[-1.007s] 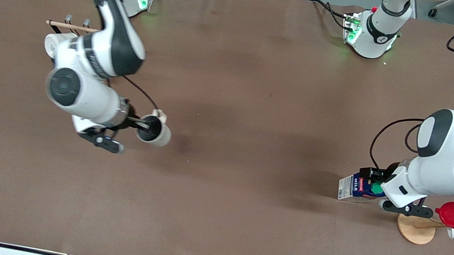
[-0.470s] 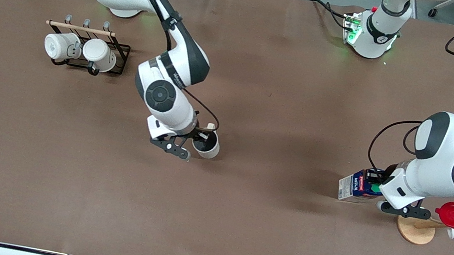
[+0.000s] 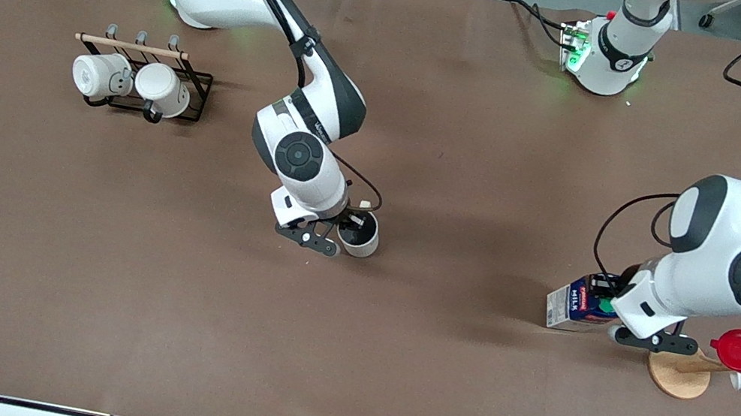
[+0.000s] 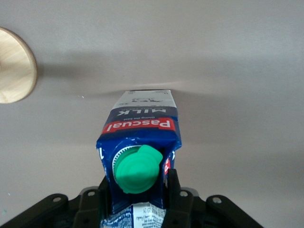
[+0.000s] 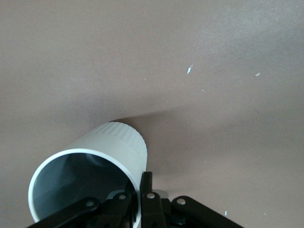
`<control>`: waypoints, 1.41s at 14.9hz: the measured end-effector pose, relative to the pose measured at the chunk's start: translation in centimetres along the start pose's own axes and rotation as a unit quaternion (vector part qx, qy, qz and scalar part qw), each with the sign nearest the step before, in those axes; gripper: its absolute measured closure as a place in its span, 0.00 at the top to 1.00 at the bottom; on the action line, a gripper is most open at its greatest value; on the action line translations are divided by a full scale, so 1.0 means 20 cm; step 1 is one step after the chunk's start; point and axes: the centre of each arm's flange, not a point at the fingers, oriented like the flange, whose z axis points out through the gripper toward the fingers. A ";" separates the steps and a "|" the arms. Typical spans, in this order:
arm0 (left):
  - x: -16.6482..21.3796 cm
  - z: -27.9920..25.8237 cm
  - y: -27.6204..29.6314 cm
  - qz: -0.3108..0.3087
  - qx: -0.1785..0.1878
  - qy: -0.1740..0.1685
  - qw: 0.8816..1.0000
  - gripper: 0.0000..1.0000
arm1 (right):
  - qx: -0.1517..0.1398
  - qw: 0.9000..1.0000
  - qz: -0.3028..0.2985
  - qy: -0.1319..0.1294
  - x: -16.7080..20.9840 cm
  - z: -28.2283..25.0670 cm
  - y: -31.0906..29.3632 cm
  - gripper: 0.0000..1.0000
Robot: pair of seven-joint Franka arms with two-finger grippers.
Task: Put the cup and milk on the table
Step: 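Release the mug with the right gripper while the left gripper carries the carton, then lower the milk carton beside the white mug with the left gripper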
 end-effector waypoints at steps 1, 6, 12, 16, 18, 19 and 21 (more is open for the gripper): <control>-0.02 -0.03 0.05 -0.005 0.002 0.000 1.000 0.47 | -0.001 1.000 -0.001 0.001 0.00 0.00 0.00 0.07; -0.13 -0.15 0.37 -0.042 -0.008 0.004 0.999 0.48 | -0.014 1.000 -0.001 0.010 0.05 -0.09 0.01 0.51; -0.29 -0.23 0.80 -0.078 -0.030 0.009 0.996 0.48 | -0.077 0.991 0.063 0.088 0.34 -1.21 0.52 1.00; -0.43 -0.17 1.13 -0.100 -0.027 -0.001 0.995 0.47 | -0.089 0.987 0.067 0.113 0.48 -1.79 1.12 1.00; -0.48 -0.12 1.28 -0.106 -0.027 -0.008 0.994 0.47 | -0.097 0.987 0.052 0.116 0.52 -1.97 1.40 1.00; -0.50 -0.10 1.35 -0.108 -0.029 -0.010 0.994 0.47 | -0.102 0.988 0.039 0.111 0.53 -2.04 1.51 1.00; -0.51 -0.08 1.45 -0.106 -0.035 -0.011 0.994 0.48 | -0.093 0.992 0.019 0.085 0.51 -2.15 1.74 1.00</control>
